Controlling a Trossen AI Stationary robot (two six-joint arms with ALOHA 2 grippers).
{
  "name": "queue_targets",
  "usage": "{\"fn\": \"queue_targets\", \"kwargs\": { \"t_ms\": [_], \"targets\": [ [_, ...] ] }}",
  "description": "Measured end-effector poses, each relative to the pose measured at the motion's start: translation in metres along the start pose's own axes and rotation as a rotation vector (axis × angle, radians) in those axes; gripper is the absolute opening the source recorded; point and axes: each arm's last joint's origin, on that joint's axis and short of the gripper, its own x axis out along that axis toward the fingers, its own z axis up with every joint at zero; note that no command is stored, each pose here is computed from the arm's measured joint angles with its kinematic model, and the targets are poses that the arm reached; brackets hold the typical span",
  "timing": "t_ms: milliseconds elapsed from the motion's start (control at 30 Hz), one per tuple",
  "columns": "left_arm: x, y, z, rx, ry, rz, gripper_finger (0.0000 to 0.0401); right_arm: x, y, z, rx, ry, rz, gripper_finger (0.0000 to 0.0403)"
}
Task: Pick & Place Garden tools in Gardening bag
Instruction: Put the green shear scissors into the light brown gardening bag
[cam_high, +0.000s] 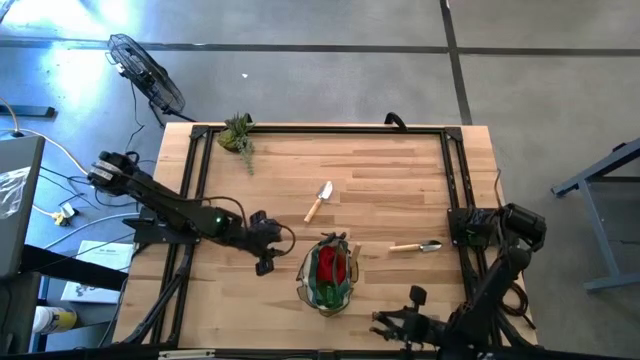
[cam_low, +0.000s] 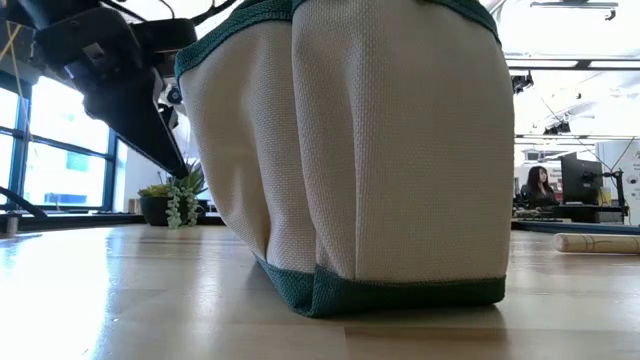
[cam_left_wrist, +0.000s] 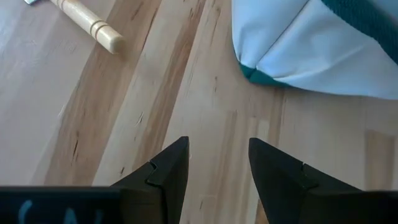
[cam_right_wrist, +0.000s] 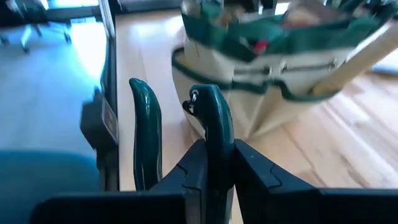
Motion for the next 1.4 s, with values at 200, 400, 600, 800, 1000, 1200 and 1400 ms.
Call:
{"fn": "queue_targets", "kwargs": {
  "t_ms": [200, 400, 600, 800, 1000, 1200, 1400],
  "targets": [
    [0.002, -0.002, -0.002, -0.035, -0.068, -0.025, 0.0161, -0.003, 0.008, -0.005, 0.057, -0.144, -0.014, 0.0041],
    [0.003, -0.003, -0.001, -0.049, -0.107, -0.050, 0.0161, -0.003, 0.016, 0.003, 0.093, -0.239, -0.020, 0.0041],
    [0.005, -0.003, -0.003, -0.059, -0.104, -0.048, 0.0161, -0.004, 0.022, 0.010, 0.081, -0.296, -0.028, 0.0041],
    [0.015, -0.005, -0.003, -0.099, -0.111, -0.039, 0.0161, -0.005, 0.023, 0.012, 0.091, -0.338, -0.053, 0.0041],
    [0.030, -0.010, -0.010, -0.094, -0.071, -0.074, 0.0161, -0.004, 0.026, 0.020, 0.186, -0.399, -0.083, 0.0041],
    [0.043, -0.015, -0.013, -0.098, -0.082, -0.099, 0.0161, 0.008, 0.024, 0.028, 0.255, -0.406, -0.098, 0.0041],
    [0.047, -0.017, -0.016, -0.090, -0.028, -0.157, 0.0161, 0.023, 0.021, 0.038, 0.261, -0.407, -0.130, 0.0041]
  ]
}}
